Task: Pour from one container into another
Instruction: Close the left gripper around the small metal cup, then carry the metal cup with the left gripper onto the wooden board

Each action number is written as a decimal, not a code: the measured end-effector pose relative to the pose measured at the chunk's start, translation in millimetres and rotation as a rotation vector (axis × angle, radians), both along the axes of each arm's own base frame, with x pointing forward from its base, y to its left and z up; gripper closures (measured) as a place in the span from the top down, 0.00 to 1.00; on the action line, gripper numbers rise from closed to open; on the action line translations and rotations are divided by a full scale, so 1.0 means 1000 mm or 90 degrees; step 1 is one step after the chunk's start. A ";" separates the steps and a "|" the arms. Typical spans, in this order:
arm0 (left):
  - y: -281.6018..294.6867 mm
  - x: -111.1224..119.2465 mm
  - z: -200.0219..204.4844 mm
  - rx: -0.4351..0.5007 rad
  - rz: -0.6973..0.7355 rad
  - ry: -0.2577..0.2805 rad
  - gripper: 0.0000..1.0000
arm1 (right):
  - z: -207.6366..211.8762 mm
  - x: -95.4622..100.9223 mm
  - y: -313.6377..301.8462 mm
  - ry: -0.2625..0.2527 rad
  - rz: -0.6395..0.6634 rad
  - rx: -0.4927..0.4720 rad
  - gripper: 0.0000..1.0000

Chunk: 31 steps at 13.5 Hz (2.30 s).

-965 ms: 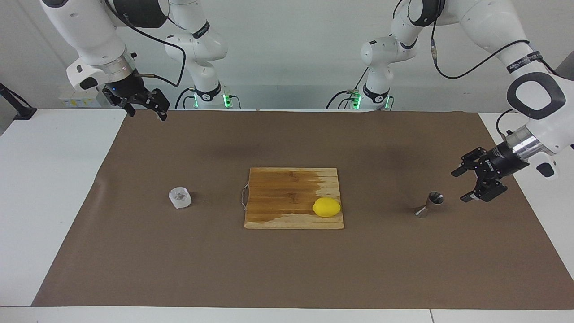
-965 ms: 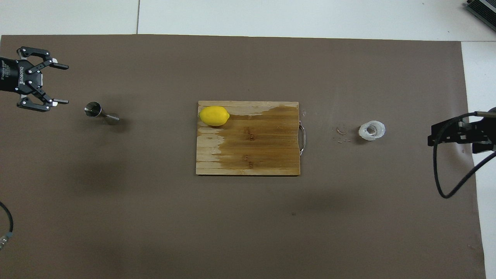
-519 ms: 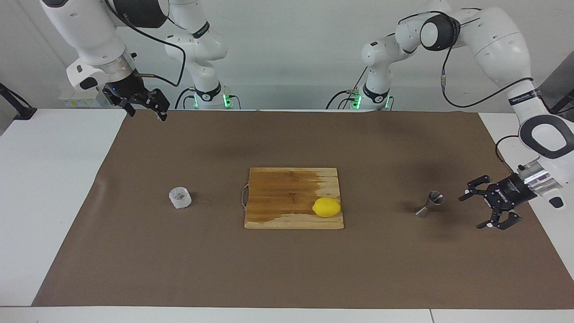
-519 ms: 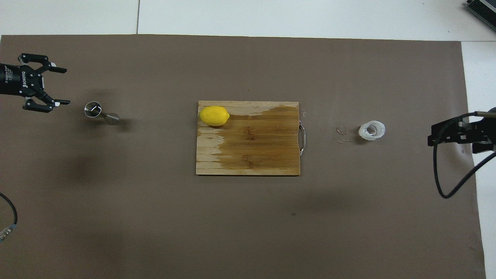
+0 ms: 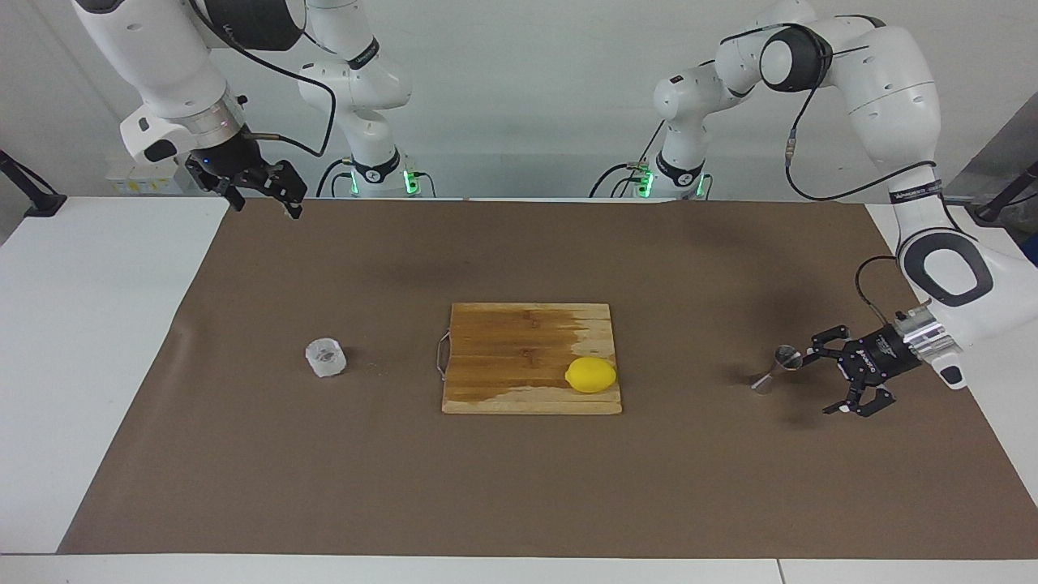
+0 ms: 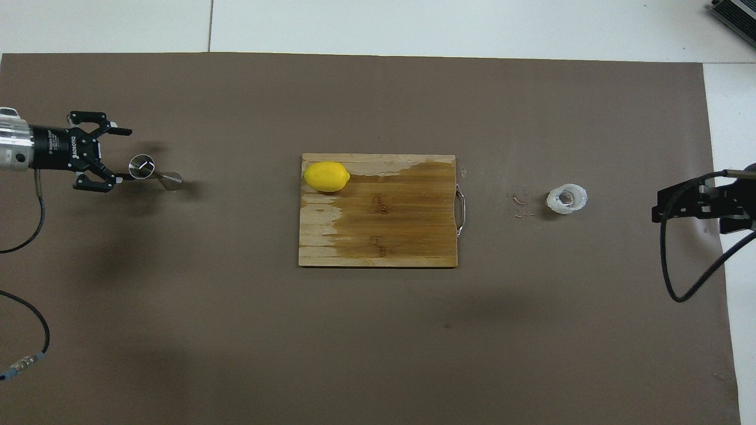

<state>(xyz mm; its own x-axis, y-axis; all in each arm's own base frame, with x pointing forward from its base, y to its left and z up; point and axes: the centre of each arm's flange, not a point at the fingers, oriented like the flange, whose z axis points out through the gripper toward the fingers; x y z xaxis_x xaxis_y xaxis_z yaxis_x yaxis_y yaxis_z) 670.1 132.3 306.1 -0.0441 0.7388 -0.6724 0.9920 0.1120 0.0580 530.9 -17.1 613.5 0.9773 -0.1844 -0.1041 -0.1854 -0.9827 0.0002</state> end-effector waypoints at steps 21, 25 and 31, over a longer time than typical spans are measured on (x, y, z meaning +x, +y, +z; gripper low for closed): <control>-0.028 -0.062 -0.037 -0.122 0.037 -0.039 0.36 | 0.000 0.000 0.000 0.000 0.000 0.000 1.00; -0.025 -0.061 -0.024 -0.142 0.052 -0.052 0.23 | 0.000 0.000 0.000 0.000 0.000 0.000 1.00; -0.076 -0.060 0.007 -0.217 -0.007 -0.043 0.23 | 0.000 0.000 0.000 0.000 0.000 0.000 1.00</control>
<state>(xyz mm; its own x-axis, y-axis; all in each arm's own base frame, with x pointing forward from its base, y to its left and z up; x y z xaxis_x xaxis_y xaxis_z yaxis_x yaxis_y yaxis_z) 610.6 56.3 313.3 0.0164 0.4714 -0.8818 0.9885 0.1250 0.0853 530.9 -17.1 613.5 0.9773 -0.1844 -0.1041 -0.1854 -0.9827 0.0002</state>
